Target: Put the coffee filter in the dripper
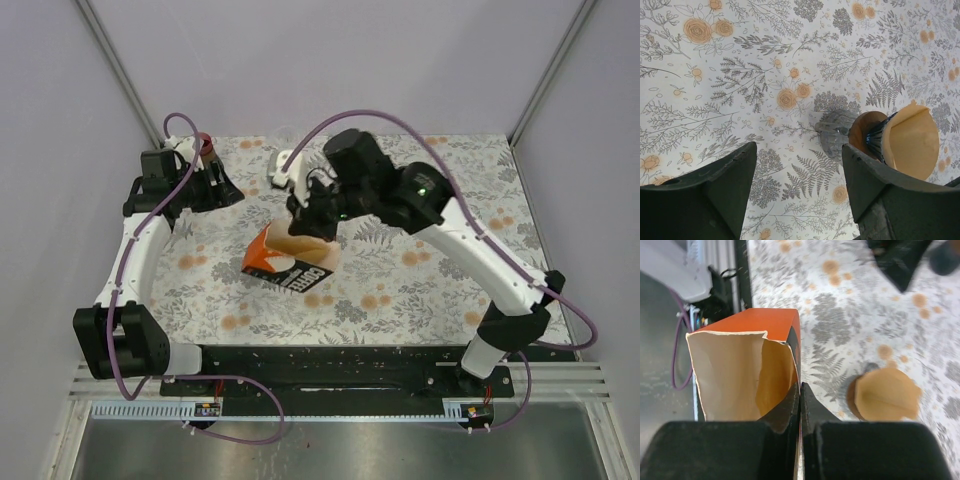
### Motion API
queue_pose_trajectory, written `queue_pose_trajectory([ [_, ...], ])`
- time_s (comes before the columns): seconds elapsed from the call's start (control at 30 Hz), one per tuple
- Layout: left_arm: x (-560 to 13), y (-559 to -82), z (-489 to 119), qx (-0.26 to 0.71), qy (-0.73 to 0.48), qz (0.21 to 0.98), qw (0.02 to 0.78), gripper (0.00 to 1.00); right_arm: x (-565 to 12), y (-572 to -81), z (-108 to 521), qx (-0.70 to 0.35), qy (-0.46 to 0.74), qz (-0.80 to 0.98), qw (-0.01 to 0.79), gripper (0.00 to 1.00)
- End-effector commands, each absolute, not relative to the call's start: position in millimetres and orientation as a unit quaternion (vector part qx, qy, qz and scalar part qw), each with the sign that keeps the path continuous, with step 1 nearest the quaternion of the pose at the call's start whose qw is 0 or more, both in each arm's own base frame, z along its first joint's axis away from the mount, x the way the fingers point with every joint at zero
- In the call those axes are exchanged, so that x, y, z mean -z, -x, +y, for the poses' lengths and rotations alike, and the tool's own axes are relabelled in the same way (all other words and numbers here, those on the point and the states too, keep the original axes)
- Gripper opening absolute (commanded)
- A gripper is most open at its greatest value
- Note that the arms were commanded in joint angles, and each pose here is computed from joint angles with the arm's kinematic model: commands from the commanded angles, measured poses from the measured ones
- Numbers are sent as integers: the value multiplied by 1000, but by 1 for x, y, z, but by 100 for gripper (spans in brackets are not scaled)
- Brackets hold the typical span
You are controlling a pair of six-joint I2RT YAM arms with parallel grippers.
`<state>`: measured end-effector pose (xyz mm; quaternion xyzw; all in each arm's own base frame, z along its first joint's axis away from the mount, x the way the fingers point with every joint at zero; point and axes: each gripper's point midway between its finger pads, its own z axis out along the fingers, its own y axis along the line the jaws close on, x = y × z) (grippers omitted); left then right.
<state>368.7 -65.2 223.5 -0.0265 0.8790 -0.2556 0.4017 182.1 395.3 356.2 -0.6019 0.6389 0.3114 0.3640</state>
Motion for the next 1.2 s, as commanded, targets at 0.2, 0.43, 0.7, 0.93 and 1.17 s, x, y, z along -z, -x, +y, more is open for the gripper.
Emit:
queue_pose_trajectory([
  [0.2,-263,-397,-67,270,11,854,445,72,-411,-276,288,-261,399,751,457,0],
  [0.43,-256,-408,-66,272,18,858,435,72,-376,-365,184,-99,237,839,480,0],
  [0.7,-266,-424,-51,220,-11,859,461,73,-263,-435,84,-33,99,907,409,0],
  [0.93,-267,-451,-5,74,-62,883,460,74,-188,-452,53,-27,65,937,343,0],
  [1.17,-252,-479,32,-47,-94,893,437,79,-152,-459,42,-37,46,947,315,0],
])
